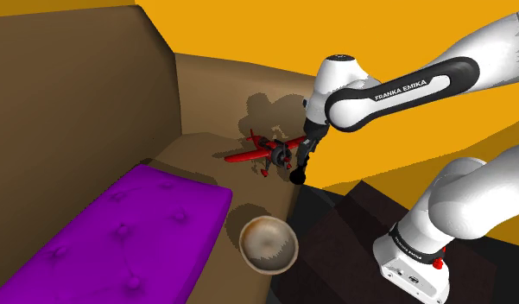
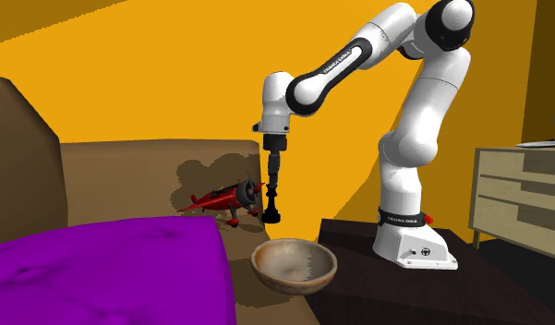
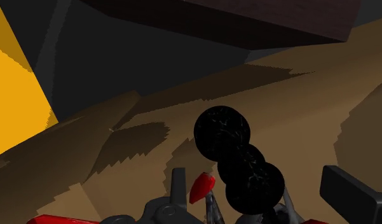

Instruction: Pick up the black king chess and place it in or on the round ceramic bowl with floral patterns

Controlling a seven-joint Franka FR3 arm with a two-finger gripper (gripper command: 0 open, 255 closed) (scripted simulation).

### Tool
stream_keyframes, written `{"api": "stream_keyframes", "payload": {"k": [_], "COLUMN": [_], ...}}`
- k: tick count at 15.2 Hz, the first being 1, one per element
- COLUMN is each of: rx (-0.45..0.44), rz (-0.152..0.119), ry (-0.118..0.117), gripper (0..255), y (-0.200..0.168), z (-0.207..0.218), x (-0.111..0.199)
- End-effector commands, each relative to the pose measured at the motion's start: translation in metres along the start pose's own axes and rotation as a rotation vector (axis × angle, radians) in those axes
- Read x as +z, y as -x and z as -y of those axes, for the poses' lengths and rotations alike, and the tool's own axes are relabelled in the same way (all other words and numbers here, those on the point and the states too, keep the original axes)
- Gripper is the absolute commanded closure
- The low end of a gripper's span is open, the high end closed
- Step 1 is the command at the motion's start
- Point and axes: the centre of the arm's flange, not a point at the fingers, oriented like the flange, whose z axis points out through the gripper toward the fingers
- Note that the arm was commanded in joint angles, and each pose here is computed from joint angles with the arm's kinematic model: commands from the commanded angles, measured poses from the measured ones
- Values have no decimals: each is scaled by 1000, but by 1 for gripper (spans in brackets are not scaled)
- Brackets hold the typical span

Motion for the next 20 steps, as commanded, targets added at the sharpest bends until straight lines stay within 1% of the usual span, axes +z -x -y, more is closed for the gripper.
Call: {"api": "stream_keyframes", "payload": {"k": [1, 4, 5, 14, 20], "rx": [0, 0, 0, 0, 0], "rz": [0, 0, 0, 0, 0], "ry": [0, 0, 0, 0, 0], "gripper": [0, 0, 255, 255, 255], "y": [0, 0, 0, 0, -1], "z": [0, 0, 0, 0, 0], "x": [1, 1, 1, 1, -31]}}
